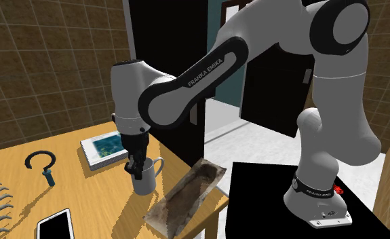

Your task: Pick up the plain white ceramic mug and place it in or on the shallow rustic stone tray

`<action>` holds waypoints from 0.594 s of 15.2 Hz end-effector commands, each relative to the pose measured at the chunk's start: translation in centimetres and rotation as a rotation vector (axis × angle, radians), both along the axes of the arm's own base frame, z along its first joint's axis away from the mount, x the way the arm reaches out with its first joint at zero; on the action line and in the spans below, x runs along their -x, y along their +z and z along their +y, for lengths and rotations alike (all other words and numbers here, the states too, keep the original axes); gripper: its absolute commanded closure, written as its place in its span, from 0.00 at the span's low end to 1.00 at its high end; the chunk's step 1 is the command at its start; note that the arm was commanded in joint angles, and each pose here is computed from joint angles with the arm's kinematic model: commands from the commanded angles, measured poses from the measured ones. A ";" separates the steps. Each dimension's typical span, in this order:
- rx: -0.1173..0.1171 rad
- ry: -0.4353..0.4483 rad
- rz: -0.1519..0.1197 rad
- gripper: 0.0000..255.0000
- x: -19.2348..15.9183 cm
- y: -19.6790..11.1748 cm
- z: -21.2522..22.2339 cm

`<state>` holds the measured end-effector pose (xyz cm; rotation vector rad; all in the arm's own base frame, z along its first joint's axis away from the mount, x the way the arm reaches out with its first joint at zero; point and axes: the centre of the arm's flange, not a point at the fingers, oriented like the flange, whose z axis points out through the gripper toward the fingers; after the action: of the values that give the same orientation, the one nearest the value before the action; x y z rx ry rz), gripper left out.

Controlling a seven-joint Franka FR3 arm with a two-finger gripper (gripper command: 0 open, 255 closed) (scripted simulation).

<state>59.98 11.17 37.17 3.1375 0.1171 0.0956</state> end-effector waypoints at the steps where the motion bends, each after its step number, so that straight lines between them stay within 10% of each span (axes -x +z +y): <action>1: 0.000 0.000 0.001 1.00 0.0 0.0 0.0; 9: 0.000 0.000 0.001 1.00 0.0 3.1 0.0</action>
<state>60.07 11.23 39.76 3.1374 0.1168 0.0953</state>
